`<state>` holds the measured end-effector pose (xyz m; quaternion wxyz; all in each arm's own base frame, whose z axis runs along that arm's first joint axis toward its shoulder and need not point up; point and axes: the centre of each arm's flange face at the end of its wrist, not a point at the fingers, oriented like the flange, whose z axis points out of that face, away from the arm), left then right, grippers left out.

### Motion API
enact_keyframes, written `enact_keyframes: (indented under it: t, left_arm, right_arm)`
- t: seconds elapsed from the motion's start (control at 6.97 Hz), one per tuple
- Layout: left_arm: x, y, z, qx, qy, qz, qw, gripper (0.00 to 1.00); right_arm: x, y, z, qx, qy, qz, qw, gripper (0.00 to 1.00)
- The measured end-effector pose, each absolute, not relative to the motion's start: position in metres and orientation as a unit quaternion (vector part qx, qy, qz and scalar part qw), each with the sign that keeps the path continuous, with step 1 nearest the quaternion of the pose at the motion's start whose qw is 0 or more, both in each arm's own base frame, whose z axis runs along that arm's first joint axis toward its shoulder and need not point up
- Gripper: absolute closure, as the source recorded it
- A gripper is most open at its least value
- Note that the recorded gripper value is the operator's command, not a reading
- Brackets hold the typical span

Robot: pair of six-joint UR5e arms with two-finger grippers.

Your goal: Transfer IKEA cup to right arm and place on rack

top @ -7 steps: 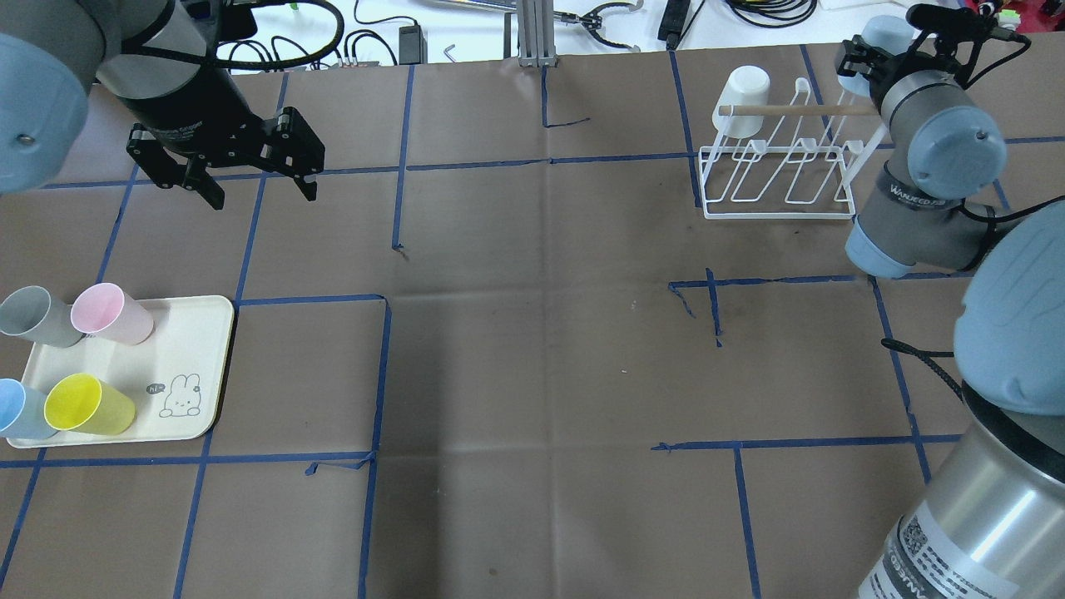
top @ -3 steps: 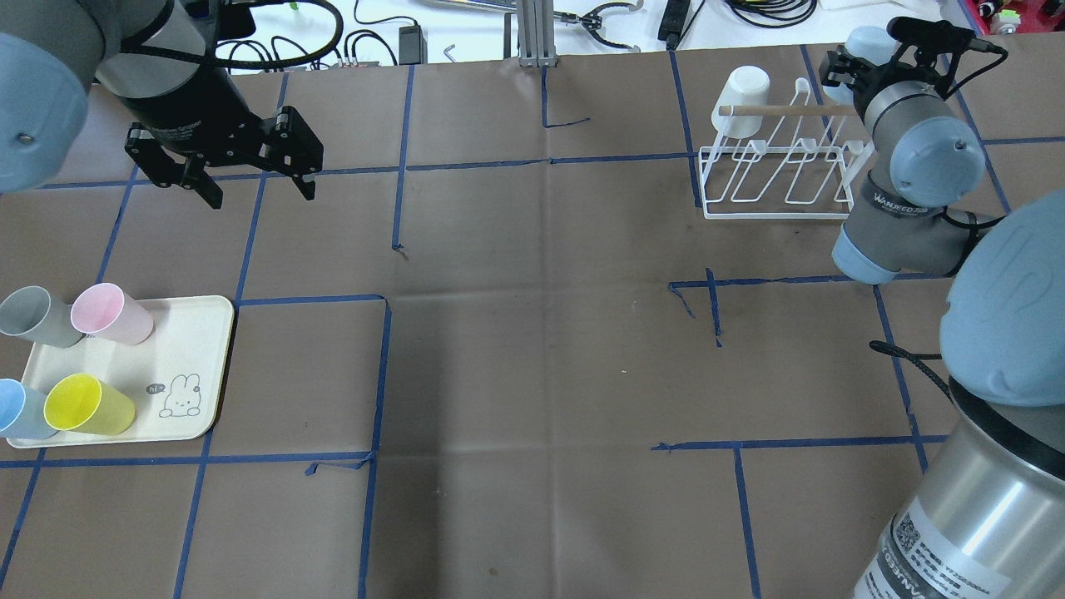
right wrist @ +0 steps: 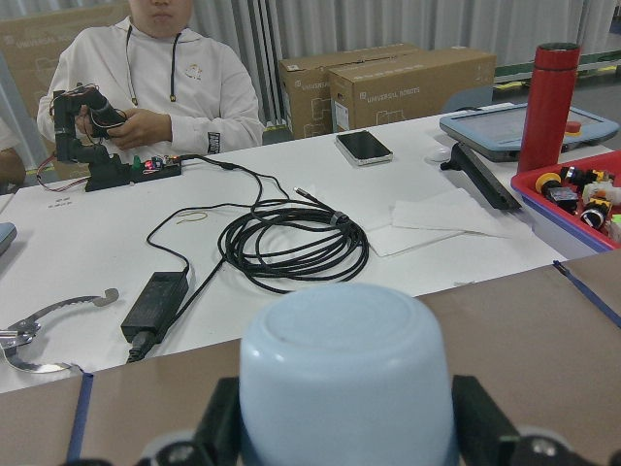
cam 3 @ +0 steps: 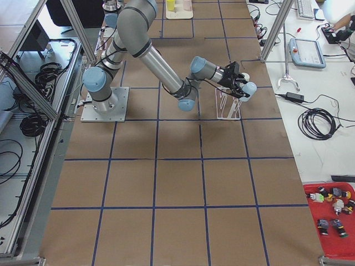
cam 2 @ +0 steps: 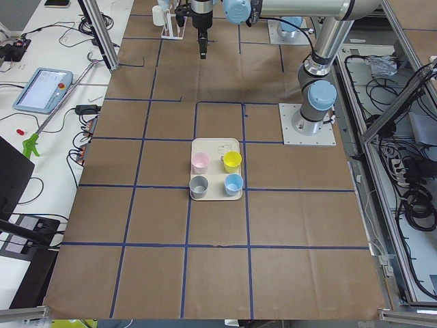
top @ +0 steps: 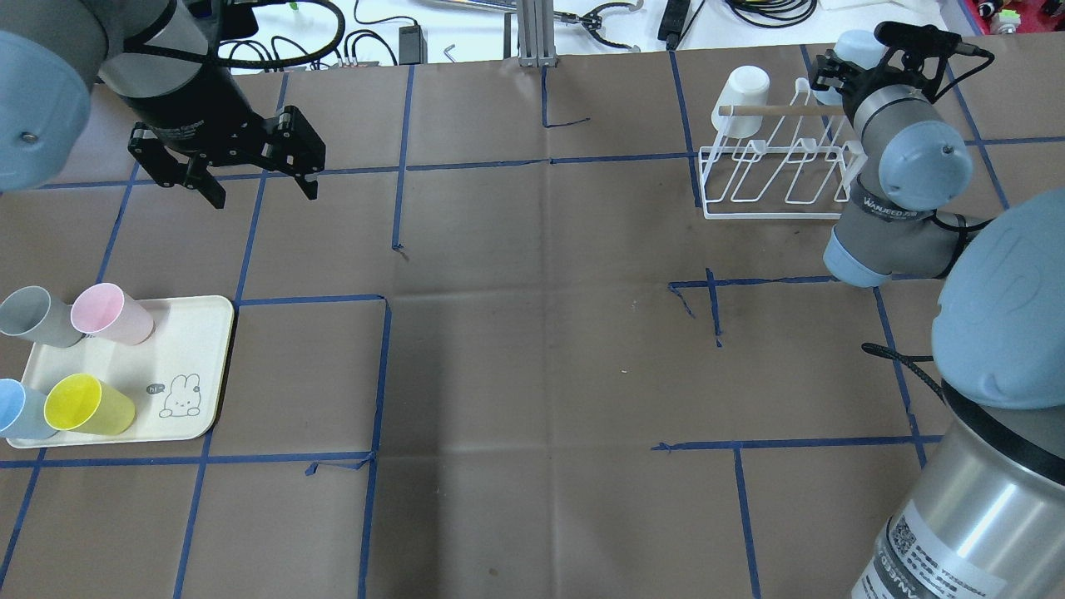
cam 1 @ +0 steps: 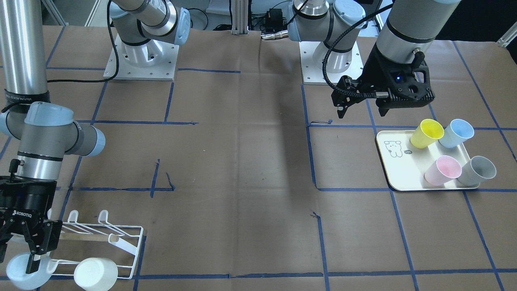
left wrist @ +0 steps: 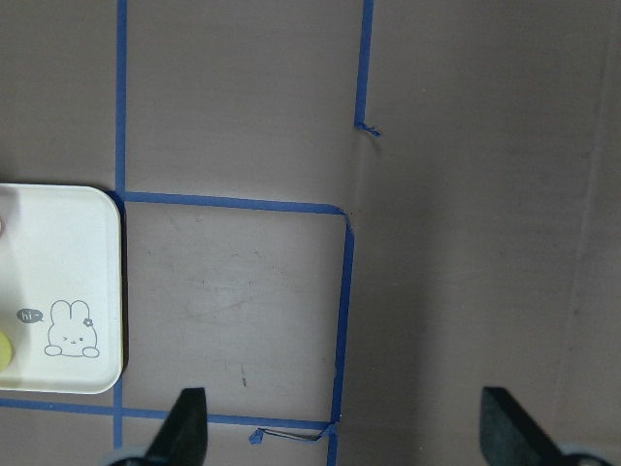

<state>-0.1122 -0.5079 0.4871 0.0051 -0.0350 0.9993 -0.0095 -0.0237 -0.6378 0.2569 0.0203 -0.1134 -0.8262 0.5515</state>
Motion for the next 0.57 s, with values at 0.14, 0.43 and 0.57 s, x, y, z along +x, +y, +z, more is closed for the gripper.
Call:
enact_keyframes:
  t: [0.14,0.43,0.57]
  left_arm:
    - [-0.112,-0.508,0.487,-0.035,0.999,-0.009,0.005,0.01]
    - [-0.112,-0.508,0.488,-0.035,0.999,-0.010,0.005,0.01]
    - [-0.112,-0.508,0.488,-0.035,0.999,-0.010,0.005,0.01]
  right_arm:
    - [-0.022,-0.638,0.258,-0.113,-0.826,0.552,0.020,0.00]
    - [-0.021,-0.638,0.264,-0.112,-0.824,0.555,0.021,0.00]
    - [-0.020,-0.637,0.276,-0.111,-0.820,0.562,0.020,0.00]
